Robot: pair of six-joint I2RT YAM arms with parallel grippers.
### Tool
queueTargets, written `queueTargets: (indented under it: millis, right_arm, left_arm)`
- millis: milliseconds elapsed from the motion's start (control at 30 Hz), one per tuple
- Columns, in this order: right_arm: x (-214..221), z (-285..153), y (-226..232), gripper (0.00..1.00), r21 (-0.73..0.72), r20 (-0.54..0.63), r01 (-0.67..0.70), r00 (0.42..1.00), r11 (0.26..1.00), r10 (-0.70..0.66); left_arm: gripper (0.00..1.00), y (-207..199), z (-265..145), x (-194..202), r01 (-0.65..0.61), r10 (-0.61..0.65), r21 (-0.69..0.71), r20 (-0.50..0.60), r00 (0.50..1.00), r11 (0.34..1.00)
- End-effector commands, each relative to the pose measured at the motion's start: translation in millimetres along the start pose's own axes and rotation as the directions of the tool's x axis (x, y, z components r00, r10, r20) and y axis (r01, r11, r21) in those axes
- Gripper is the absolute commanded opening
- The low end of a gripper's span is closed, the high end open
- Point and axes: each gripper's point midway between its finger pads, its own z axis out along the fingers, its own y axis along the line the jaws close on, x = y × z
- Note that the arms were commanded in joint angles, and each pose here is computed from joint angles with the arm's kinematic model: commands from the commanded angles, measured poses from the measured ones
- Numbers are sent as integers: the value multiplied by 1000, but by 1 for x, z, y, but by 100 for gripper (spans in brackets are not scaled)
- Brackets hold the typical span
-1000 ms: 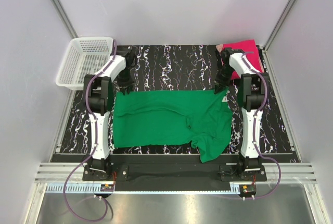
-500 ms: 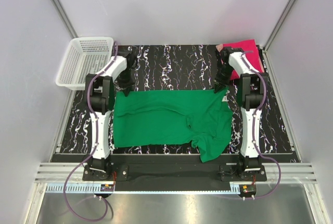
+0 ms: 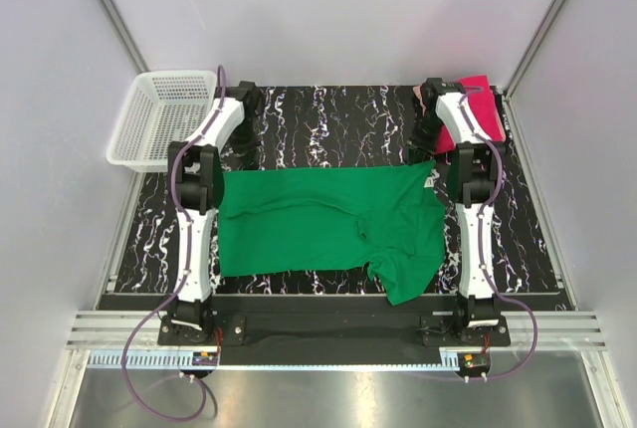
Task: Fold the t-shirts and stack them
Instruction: Fold the tshirt
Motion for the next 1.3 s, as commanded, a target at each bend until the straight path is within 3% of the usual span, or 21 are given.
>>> queueTargets:
  millis: [0,233,367,400,433,467,500,600,1067,1267]
  right_arm:
    - [-8,-7,-1,0,4,13,-21,1000,1000,21]
    - [-6,-23,9,0,-52,18,-10,1000,999,11]
    - [-1,-52,9,2,-71,58,26,998,997,-21]
    - [10,-62,7,23,-88,54,42,998,995,-38]
    - [6,-69,14,34,-129,97,58,994,990,-45]
    - [8,-75,13,36,-136,119,62,992,989,-45]
    - [18,-82,7,30,-135,132,60,990,989,-42]
    - [18,-86,7,31,-154,180,72,983,985,-43]
    - [18,-20,-11,34,-72,48,53,998,996,-50]
    - [11,-14,-18,34,-25,44,38,998,999,-37]
  left_arm:
    - [0,-8,-14,-13,4,-4,36,26,1000,999]
    - [0,-12,-29,-17,-4,2,67,38,999,998]
    - [2,12,-45,-2,-15,14,25,41,999,1000]
    - [7,16,-49,2,-16,15,21,40,999,1000]
    - [13,21,-66,3,-11,8,45,65,998,999]
    - [17,27,-58,15,-19,17,35,42,999,999]
    - [18,30,-60,19,-16,15,39,44,999,999]
    - [22,42,-61,33,-15,14,32,53,999,999]
    - [29,48,-33,38,-52,53,-30,28,998,998]
    - [29,44,-25,36,-55,56,-35,18,998,998]
